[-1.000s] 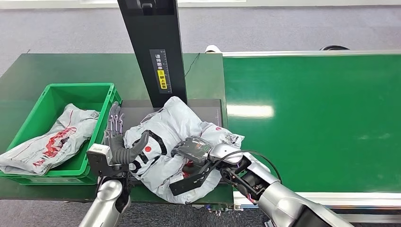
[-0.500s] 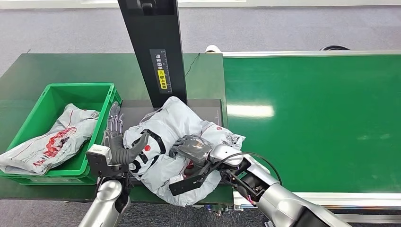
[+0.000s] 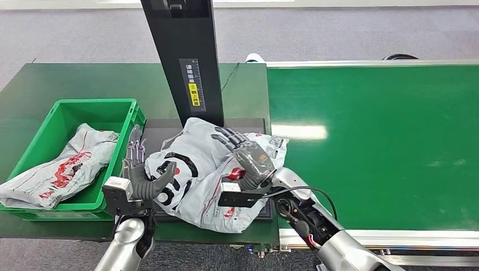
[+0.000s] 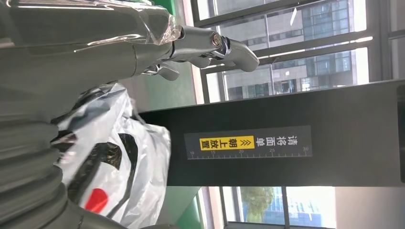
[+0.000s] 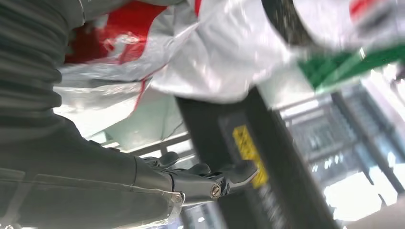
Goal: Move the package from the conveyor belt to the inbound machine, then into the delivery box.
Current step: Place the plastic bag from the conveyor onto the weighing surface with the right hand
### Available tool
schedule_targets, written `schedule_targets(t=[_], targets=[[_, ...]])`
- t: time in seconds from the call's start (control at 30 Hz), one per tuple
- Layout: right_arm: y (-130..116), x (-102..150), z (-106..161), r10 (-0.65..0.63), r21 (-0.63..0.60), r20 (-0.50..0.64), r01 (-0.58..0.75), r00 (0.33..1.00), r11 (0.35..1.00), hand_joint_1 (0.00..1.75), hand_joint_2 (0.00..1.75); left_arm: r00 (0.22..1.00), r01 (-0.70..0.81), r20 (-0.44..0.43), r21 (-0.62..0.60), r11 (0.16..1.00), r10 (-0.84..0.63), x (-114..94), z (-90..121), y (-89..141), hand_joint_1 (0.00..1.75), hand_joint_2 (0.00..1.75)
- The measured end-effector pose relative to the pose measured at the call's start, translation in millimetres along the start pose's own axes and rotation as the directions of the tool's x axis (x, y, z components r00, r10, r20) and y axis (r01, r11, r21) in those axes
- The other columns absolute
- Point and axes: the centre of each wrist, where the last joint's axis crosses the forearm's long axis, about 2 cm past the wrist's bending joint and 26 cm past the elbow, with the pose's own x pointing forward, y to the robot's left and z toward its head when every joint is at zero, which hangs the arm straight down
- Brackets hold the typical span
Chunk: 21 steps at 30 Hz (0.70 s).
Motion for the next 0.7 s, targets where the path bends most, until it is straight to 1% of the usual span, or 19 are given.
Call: schedule_targets(t=[0.1,0.27,0.7], targets=[[-7,-2,5,-0.021,-0.058,-0.007,0.021,1.0,0.998,0.0,1.75,1.0,-0.001,0.0,-0.001,1.0,0.001,0,0,0,0.0,1.75],[-13,-4,10,-0.03,-0.099,-0.009,0.029,1.0,0.995,0.0,1.75,1.0,-0.002,0.001,-0.004,1.0,0.002,0,0,-1,0.0,1.75],[-17,-5,14,-0.032,-0.123,-0.012,0.03,0.999,0.992,0.0,1.75,1.0,-0.004,0.002,-0.012,1.0,0.004,1,0,-3,0.0,1.75]])
